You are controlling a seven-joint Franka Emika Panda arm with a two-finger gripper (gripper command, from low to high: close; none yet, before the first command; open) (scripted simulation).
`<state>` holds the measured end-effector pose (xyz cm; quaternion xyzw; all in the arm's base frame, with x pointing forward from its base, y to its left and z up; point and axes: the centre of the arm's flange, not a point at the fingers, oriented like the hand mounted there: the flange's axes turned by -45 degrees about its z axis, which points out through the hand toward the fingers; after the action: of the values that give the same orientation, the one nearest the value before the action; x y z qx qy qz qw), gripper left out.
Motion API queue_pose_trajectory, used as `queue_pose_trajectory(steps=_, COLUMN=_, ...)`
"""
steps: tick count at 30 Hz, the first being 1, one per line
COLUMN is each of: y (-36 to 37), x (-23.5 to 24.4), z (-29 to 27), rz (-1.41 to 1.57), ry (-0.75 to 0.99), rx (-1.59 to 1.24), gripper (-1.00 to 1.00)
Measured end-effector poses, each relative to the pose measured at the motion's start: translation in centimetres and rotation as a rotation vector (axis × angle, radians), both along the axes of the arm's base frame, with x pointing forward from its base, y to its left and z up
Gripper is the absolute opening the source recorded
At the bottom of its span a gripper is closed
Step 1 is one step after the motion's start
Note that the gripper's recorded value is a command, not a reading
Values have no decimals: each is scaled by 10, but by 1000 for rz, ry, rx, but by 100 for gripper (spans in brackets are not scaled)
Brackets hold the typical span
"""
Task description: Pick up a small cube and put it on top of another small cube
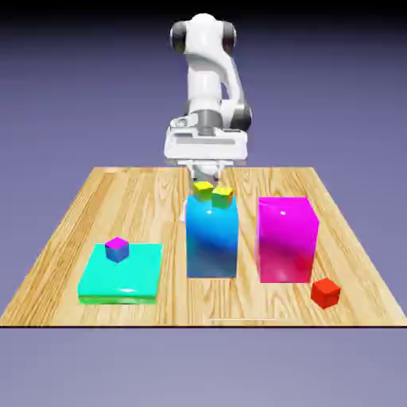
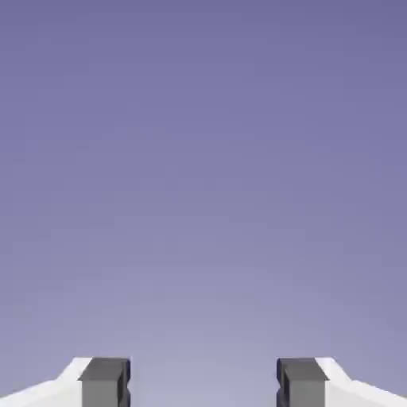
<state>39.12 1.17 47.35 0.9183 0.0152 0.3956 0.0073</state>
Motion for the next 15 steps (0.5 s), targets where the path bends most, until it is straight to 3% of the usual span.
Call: queue_pose_trajectory(steps=15, y=141, x=-12, z=141, rz=-252, ry=-184, rx=37, gripper=0)
